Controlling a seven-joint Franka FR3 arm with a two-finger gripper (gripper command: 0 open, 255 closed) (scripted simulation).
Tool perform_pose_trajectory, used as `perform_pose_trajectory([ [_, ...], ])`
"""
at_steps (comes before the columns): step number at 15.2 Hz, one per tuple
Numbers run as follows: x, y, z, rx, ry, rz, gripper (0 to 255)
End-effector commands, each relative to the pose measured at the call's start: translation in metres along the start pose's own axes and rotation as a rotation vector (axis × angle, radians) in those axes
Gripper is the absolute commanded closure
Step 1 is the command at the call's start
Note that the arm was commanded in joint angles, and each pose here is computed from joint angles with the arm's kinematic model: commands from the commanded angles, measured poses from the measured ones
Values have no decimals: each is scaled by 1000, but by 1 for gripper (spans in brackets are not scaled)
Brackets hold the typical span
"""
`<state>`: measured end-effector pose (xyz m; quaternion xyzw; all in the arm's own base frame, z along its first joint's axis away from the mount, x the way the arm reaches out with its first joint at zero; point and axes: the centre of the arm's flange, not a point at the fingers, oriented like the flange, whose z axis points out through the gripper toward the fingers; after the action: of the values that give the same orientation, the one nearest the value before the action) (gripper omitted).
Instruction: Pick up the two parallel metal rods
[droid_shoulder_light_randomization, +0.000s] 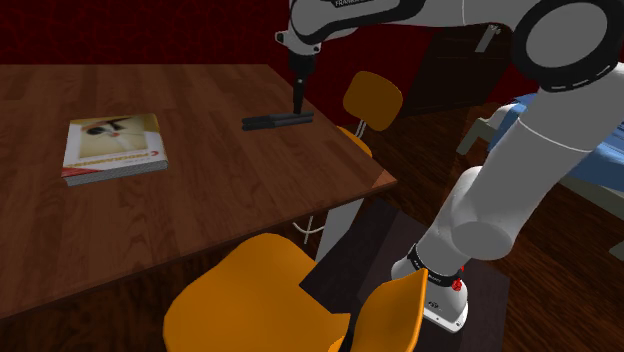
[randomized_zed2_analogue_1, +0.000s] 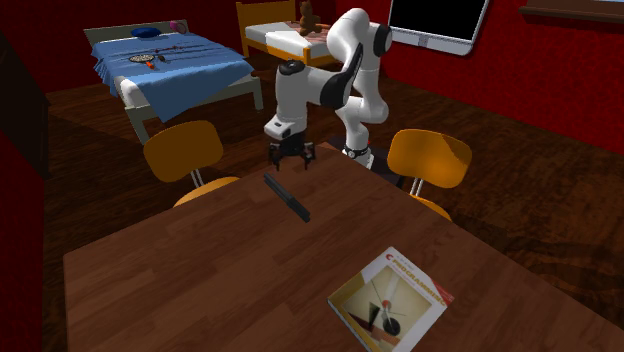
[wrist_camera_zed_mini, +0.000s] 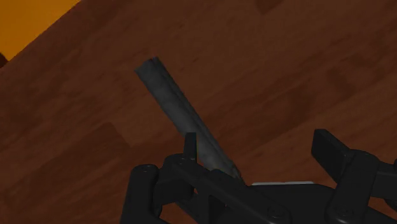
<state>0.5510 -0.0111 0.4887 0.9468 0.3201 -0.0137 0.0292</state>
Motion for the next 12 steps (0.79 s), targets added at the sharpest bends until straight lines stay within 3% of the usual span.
perform_pose_trajectory([
  [1, 25, 5, 11, 0, -10, -78, 0],
  [6, 85, 11, 37, 1, -33, -254, 0],
  [12, 87, 9, 69, 1, -33, -254, 0],
])
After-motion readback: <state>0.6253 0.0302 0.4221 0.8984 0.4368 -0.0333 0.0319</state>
